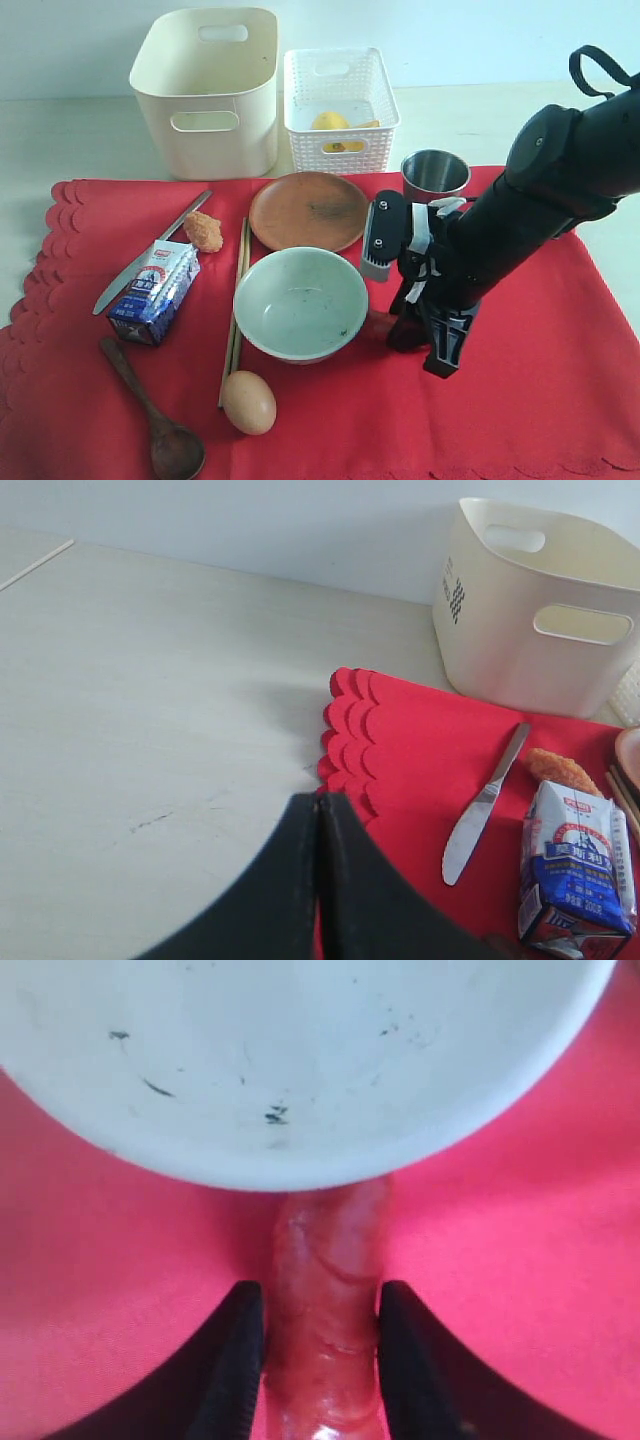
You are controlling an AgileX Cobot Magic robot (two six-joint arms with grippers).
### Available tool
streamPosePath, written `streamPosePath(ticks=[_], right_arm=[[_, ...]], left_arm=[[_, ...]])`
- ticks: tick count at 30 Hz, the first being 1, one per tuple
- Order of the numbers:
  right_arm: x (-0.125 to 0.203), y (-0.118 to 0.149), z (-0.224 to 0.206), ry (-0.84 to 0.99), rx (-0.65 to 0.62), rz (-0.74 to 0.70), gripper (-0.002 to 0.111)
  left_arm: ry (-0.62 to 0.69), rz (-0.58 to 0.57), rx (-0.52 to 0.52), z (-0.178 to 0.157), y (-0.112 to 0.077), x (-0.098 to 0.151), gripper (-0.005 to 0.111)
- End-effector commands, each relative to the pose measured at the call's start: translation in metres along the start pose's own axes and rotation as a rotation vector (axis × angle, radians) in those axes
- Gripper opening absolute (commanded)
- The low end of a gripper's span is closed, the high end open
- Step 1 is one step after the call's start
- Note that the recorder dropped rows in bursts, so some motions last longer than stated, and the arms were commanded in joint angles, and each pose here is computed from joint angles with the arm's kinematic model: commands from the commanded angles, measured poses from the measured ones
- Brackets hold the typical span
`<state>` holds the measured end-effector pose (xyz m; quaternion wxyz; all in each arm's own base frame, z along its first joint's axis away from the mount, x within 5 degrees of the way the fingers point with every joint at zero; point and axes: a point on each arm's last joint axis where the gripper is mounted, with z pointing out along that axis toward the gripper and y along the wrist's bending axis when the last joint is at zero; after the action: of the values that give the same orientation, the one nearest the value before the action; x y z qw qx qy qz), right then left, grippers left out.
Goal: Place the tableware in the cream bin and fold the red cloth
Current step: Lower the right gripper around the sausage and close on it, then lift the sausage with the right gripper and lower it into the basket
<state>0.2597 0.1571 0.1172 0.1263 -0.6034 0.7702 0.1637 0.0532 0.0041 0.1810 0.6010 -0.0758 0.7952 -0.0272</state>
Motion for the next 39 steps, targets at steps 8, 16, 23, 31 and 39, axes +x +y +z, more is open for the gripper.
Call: streamPosePath(ticks=[8,16,23,31,39], right_arm=[[0.0,0.007,-0.019,0.051,0.011,0.027,0.0],[0.005,0.007,-0.044,0.139,0.117,0.038,0.0],[-0.002,0.016,-0.069,0.094,0.15,0.047,0.0],[-0.014,0.028,-0.098,-0.045,0.201,0.124,0.0],[-0.032,0.029,-0.114,-0.253,0.227,0.256,0.0]], left_arm=[[-0.008,0.009,0.007,0.0,0.0,0.0,0.0],[-0.008,0.009,0.007,0.0,0.0,0.0,0.0],[-0.008,0.009,0.007,0.0,0.0,0.0,0.0],[-0.008,0.009,0.007,0.0,0.0,0.0,0.0],[-0.008,0.009,0.007,0.0,0.0,0.0,0.0]])
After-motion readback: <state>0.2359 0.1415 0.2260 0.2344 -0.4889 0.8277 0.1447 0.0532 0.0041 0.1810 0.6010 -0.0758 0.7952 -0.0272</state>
